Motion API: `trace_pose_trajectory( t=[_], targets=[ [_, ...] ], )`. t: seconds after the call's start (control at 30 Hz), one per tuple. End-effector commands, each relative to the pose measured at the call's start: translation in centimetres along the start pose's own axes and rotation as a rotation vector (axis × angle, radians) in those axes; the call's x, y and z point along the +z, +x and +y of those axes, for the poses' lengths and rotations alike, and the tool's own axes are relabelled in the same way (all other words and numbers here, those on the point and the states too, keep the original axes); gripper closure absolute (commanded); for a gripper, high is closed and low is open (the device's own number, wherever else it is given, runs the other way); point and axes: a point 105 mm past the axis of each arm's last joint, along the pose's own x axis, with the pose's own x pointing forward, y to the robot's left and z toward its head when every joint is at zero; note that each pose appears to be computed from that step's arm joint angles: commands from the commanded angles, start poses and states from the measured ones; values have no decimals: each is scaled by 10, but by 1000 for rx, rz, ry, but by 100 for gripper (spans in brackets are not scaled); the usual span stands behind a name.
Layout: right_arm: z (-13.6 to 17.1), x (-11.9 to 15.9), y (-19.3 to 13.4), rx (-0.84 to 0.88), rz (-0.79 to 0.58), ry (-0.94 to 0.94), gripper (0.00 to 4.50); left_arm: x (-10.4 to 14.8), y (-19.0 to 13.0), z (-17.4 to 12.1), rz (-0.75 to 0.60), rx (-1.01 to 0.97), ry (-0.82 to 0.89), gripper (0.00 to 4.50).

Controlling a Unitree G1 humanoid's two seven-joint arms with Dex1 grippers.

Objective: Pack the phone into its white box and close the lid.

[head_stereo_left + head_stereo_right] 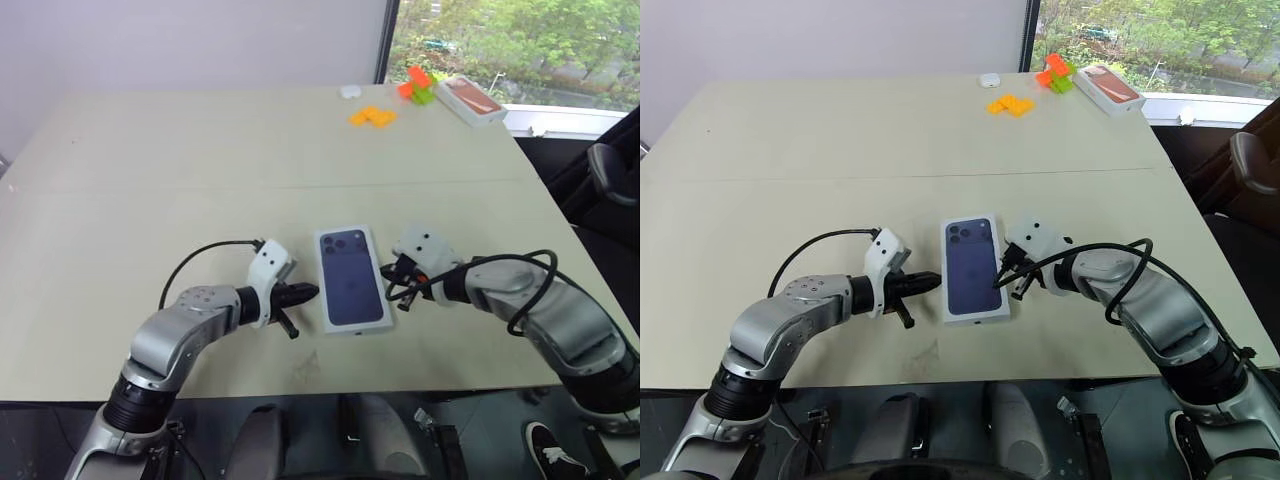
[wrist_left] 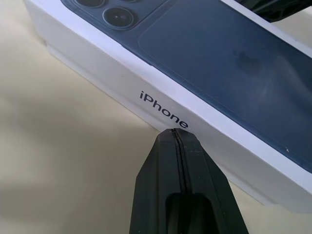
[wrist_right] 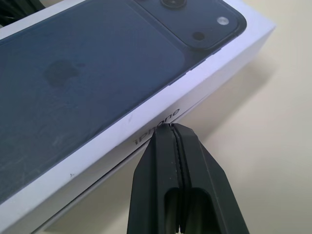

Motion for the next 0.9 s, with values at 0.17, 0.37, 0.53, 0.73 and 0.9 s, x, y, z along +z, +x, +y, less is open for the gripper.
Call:
trace_pose_trajectory(
  t=[0.17,0.37,0.53,0.73,0.9],
  targets=[
    [9,6,-2,38,-31,-43,447,19,1,-15,-57,-71,69,450],
    [6,2,-2,18,-22,-48,447,18,0,-14,-49,-69,75,450],
    [-2,0,-6,-18,-15,-64,447,17,-5,-8,-45,-47,70,450],
    [-12,0,-16,-38,-21,-97,447,15,-16,2,-37,-15,63,450],
    [-20,3,-27,-53,-43,-148,447,28,-24,17,-98,34,37,450]
  ],
)
